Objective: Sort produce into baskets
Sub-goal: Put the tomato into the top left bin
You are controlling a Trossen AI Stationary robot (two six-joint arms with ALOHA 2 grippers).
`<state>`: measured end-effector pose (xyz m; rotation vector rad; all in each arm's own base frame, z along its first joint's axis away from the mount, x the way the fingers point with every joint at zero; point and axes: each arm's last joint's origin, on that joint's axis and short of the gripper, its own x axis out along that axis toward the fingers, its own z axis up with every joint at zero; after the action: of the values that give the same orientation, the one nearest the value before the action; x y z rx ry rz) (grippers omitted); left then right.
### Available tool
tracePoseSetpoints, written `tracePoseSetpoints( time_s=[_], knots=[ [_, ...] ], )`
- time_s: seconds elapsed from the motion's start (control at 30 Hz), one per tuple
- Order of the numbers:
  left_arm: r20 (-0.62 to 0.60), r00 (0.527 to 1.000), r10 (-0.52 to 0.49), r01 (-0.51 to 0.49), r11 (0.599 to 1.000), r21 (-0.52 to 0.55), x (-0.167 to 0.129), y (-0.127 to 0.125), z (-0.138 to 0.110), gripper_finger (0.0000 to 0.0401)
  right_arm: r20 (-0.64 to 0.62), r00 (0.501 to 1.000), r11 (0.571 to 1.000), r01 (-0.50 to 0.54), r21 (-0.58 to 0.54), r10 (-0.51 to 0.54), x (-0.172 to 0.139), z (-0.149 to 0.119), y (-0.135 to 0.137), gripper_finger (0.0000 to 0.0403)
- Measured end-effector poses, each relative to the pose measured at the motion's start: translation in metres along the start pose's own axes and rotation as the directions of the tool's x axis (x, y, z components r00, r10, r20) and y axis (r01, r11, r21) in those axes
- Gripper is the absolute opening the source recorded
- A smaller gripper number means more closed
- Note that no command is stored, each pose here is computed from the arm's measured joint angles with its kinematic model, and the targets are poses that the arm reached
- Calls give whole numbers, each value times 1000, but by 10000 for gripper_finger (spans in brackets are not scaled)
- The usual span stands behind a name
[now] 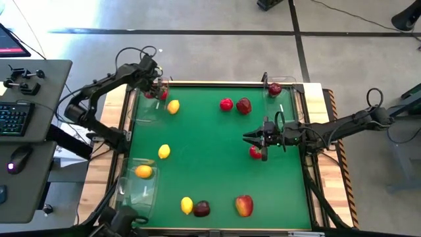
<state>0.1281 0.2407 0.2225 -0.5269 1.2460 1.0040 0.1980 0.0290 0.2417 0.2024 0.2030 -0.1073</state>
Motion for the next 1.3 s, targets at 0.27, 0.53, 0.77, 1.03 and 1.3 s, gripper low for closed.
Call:
tracePoseSetpoints(
  time_s=[0.27,0.53,0.77,1.03,1.3],
  knots=[
    [-22,1000,11,-11,1000,-17,8,0,2,262,0,1000,1000,0,0,0,0,0,0,71],
    [-22,1000,11,-11,1000,-17,8,0,2,267,0,1000,1000,0,-1,0,0,0,0,71],
    [-38,999,7,-8,1000,-25,8,-2,0,268,0,1000,1000,0,-1,0,0,0,0,71],
    [-71,997,-9,9,1000,5,7,-5,-3,268,0,1000,1000,0,-1,0,0,0,0,71],
    [-72,997,-9,14,997,77,7,-5,-3,269,0,1000,1000,0,-1,0,0,0,0,71]
  ],
)
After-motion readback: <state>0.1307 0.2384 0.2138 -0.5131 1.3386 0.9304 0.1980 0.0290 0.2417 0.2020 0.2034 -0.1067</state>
